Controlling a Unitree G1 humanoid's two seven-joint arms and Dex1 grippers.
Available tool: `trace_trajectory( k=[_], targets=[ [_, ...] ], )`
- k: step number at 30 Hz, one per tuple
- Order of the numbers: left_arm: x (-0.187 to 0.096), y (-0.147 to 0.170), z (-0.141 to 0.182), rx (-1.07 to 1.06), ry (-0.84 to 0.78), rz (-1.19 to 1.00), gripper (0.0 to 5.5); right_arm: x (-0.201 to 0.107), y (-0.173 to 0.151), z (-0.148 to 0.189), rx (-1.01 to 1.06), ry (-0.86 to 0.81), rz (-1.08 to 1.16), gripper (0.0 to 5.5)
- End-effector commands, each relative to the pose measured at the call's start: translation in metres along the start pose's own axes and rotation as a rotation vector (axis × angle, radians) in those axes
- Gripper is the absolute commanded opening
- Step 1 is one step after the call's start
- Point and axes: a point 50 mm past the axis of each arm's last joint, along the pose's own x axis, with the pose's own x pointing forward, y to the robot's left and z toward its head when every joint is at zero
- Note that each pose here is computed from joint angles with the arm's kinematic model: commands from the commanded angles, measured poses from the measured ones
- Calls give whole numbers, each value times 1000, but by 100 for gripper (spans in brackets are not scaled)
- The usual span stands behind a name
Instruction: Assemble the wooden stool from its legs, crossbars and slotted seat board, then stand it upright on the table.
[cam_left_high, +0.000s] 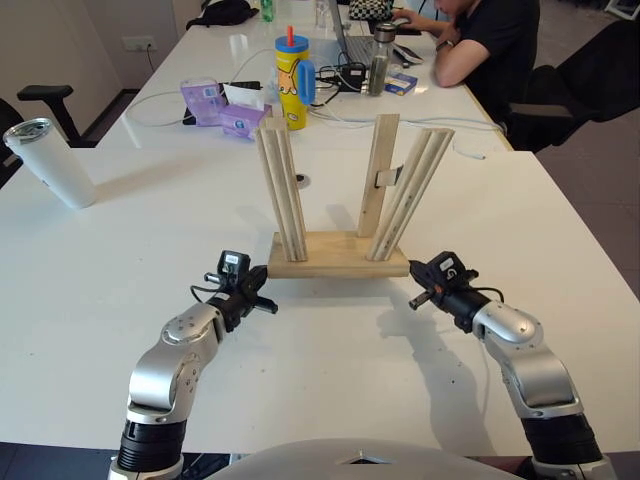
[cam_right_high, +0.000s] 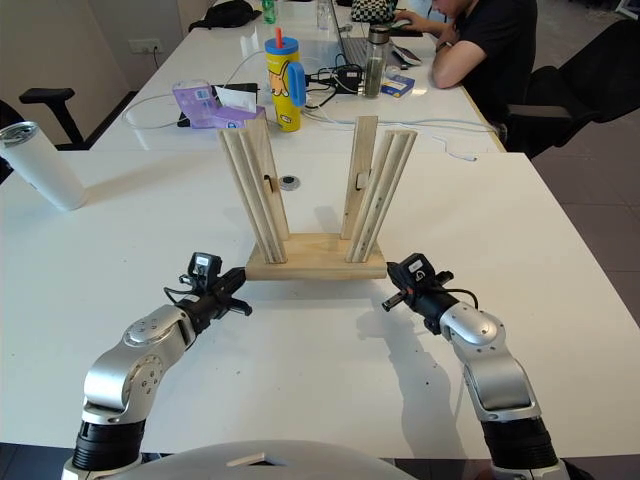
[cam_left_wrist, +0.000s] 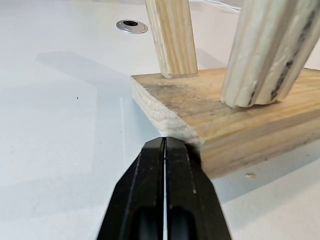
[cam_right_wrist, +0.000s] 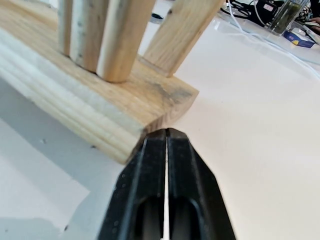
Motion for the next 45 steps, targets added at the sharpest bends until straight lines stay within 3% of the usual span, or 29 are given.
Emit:
trace_trajectory(
  k=[1, 29, 45],
  targets=[
    [5, -37, 34, 6, -132, -223, 2, 11, 23, 29, 8, -157, 133, 0],
    [3, -32, 60, 51, -179, -223, 2, 19, 10, 50, -16, -239, 63, 0],
    [10, -11, 27, 50, -71, -157, 2, 20, 7, 36, 19, -197, 42, 0]
  ],
)
